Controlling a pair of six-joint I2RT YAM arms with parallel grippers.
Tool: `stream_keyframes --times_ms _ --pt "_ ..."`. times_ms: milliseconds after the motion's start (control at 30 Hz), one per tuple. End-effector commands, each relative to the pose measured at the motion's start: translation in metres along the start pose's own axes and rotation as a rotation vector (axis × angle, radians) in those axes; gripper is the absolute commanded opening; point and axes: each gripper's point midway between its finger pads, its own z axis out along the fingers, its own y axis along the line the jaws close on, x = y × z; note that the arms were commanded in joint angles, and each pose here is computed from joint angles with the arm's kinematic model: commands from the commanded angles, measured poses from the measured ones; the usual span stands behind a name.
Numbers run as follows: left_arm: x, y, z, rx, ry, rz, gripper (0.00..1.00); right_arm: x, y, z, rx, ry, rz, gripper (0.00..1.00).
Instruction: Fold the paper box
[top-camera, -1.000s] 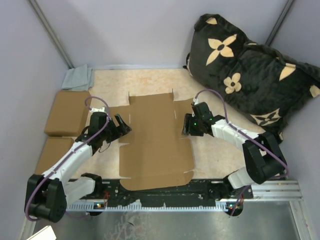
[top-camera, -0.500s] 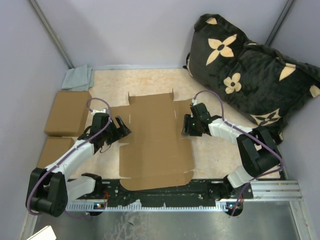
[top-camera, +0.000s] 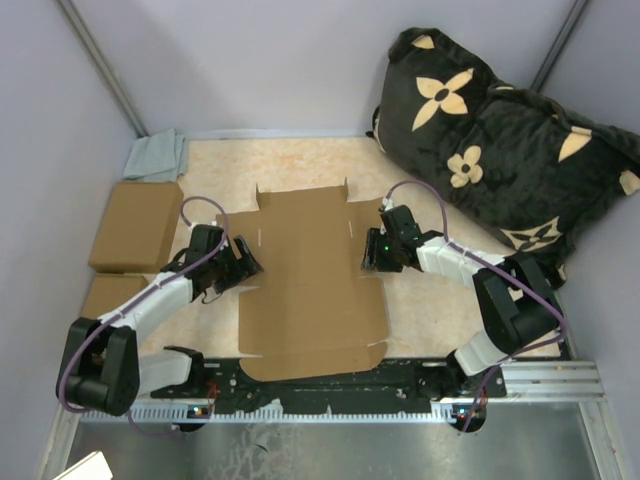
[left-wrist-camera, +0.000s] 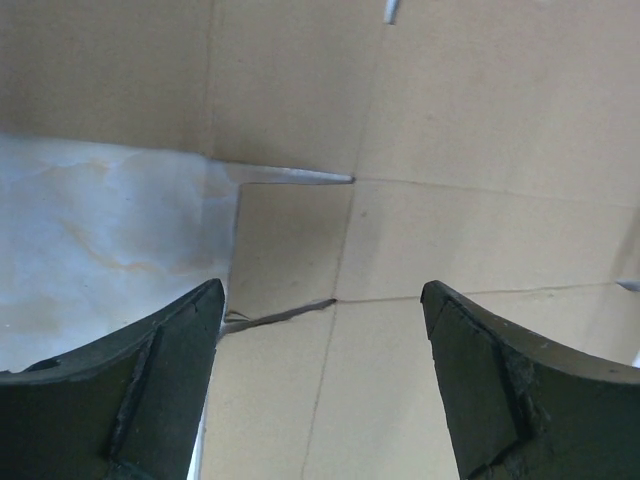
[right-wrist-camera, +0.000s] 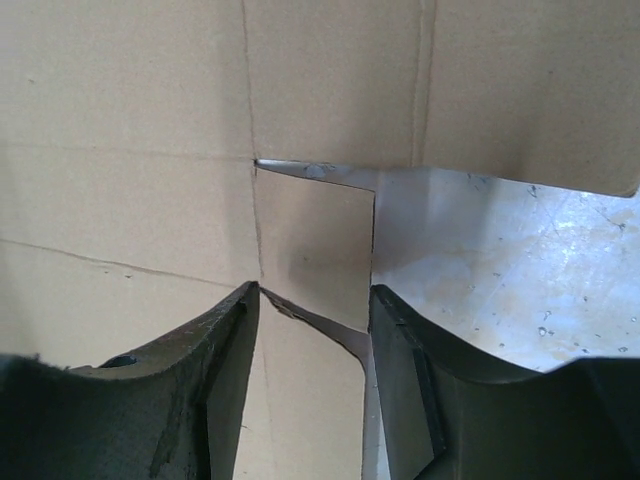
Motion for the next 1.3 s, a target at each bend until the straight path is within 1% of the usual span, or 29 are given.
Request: stream_keyframes --times_ms 0,167,367,500,800,1200,1267 --pt "-0.011 -0.029 -0.014 0.135 -0.036 0.019 0.85 -0.037 0.033 -0.017 -0.123 -0.109 -0.027 0.49" --pt "-0.011 -0.039 -0.018 0.185 -0.025 0.025 0.84 -0.045 0.047 -0.03 -0.158 -0.139 -0.048 0.49" --pt "-0.009 -0.051 -0.019 0.24 -0.005 0.026 0.82 -0.048 0.061 -0.036 -0.19 -0.146 -0.072 0.49" --pt "-0.015 -0.062 -0.023 0.28 -0.018 0.031 0.81 -0.048 0.069 -0.033 -0.213 -0.139 -0.083 0.49" --pt "-0.018 -0.082 -0.02 0.336 0.007 0.029 0.8 -0.046 0.09 -0.024 -0.248 -0.123 -0.106 0.49" --pt "0.004 -0.085 0.011 0.331 0.103 0.018 0.8 -0.029 0.088 0.011 -0.241 -0.048 -0.095 0.49" --pt "0.008 -0.084 0.016 0.325 0.119 0.017 0.8 -0.02 0.083 0.024 -0.224 -0.014 -0.09 0.49"
